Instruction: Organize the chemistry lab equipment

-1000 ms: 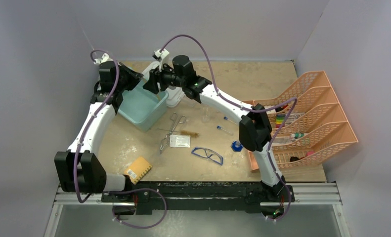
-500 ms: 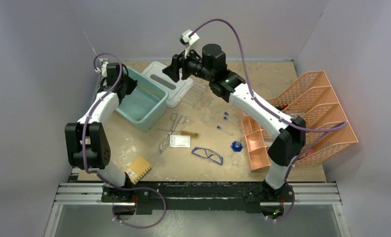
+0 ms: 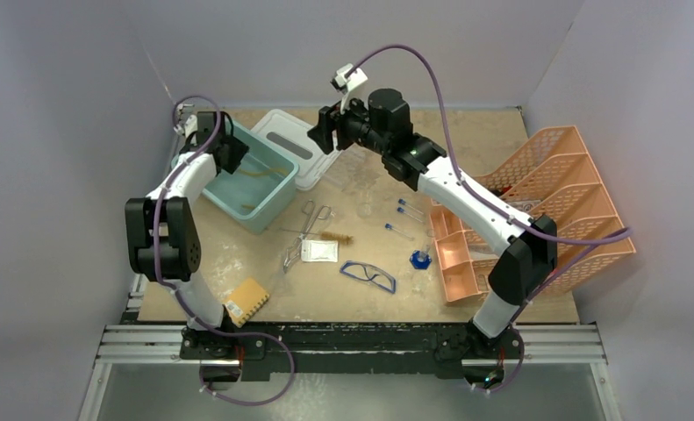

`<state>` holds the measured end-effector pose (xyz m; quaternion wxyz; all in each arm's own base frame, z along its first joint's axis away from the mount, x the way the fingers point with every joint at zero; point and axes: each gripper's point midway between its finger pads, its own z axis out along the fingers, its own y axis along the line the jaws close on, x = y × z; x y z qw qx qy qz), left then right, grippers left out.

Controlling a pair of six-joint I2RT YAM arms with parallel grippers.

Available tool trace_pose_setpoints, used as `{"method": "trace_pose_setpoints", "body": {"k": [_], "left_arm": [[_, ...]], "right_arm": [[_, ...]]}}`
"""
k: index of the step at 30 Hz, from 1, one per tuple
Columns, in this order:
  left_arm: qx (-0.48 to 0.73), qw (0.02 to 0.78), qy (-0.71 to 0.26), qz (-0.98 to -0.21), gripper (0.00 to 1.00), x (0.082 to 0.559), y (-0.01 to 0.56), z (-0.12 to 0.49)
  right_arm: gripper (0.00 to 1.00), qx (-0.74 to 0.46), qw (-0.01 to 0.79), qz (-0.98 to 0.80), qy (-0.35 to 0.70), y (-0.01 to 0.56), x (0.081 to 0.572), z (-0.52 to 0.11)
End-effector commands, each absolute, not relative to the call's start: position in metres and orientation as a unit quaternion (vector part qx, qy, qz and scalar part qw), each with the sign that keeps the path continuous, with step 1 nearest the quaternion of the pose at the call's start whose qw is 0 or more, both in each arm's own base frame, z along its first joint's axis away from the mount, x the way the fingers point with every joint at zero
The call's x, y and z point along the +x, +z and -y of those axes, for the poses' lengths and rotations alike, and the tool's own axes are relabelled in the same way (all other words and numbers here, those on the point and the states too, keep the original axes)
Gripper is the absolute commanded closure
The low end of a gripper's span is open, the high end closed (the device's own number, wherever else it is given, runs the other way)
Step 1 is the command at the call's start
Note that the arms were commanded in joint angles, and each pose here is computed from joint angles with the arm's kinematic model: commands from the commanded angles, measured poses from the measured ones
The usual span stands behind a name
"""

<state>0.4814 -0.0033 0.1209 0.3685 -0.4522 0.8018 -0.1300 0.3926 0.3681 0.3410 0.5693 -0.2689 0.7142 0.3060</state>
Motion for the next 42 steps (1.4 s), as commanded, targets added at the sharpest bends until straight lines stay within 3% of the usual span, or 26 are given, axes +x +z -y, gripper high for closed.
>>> {"method": "trace_pose_setpoints", "body": {"k": [1,9,22,30,42], "left_arm": [[-0.432,0.428,-0.099,-0.788,0.57,0.496,0.174,-0.016],[-0.354,0.462,-0.093,-0.808,0.51,0.491,0.229,-0.013],[-0.117,0.521,-0.249,-0.808,0.49,0.439,0.327,0.105],[-0.116,0.526,-0.266,-0.799,0.46,0.407,0.332,0.115],[-0.134,0.508,-0.283,-0.803,0.46,0.385,0.317,0.116]], "right_arm": [[0.35,-0.253,0.606,-0.697,0.289,0.376,0.393,-0.349],[0.35,-0.22,0.578,-0.743,0.255,0.349,0.395,-0.327],[0.32,-0.232,0.41,-0.861,0.19,0.222,0.347,-0.284],[0.19,-0.315,0.265,-0.896,0.168,0.139,0.266,-0.271],[0.18,-0.362,0.132,-0.912,0.138,0.079,0.182,-0.257]]}}
